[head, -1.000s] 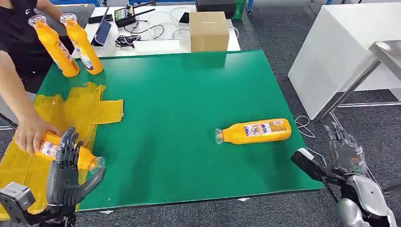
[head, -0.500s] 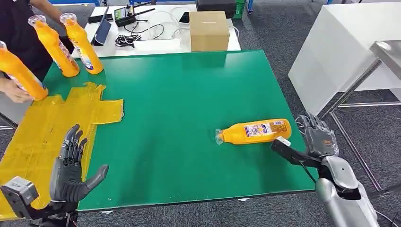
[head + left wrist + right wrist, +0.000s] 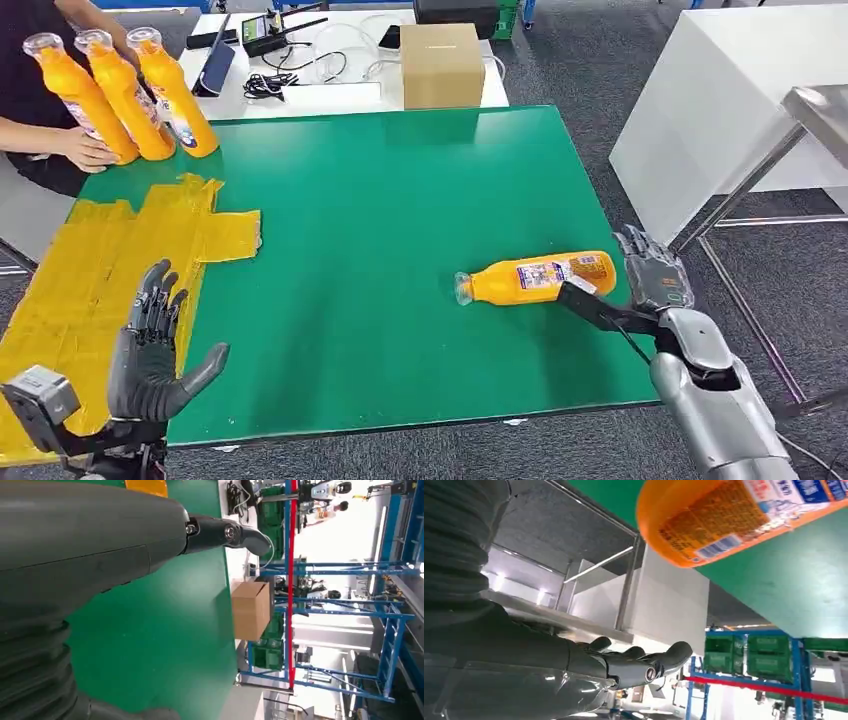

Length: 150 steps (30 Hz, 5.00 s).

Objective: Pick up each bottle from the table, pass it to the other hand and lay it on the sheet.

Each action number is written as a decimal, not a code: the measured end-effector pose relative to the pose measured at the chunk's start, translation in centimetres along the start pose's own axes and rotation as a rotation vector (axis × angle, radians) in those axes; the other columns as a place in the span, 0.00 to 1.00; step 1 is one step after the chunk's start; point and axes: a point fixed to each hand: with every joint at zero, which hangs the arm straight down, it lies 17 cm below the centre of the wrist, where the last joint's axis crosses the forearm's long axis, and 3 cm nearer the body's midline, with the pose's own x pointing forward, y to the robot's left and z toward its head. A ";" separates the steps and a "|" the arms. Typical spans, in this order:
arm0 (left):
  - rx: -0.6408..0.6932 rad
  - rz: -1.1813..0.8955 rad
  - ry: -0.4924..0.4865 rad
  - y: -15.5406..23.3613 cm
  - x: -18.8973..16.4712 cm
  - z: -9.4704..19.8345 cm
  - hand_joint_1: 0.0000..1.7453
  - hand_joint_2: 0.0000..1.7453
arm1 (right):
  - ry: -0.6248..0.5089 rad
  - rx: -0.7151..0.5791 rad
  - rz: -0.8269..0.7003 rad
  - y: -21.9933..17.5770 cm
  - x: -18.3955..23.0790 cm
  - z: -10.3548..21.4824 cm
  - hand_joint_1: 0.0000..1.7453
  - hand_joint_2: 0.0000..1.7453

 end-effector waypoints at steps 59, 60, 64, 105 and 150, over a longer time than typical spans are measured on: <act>0.040 0.046 0.019 2.4 -1.1 -0.5 0.00 1.00 | -0.213 0.427 0.315 10.7 4.6 -3.9 1.00 1.00; 0.040 0.046 0.019 2.4 -1.1 -0.5 0.00 1.00 | -0.212 0.428 0.311 10.7 4.6 -3.9 1.00 1.00; 0.040 0.048 0.020 2.4 -1.1 -0.5 0.00 1.00 | -0.209 0.430 0.301 10.7 4.6 -3.9 1.00 1.00; -0.074 0.646 0.133 -2.9 -2.0 2.8 0.00 1.00 | -0.636 -0.085 -0.731 -9.4 37.4 5.5 1.00 1.00; 0.076 0.583 -0.037 2.2 2.3 0.9 0.00 1.00 | -0.974 0.134 -0.432 -2.8 55.7 17.3 1.00 1.00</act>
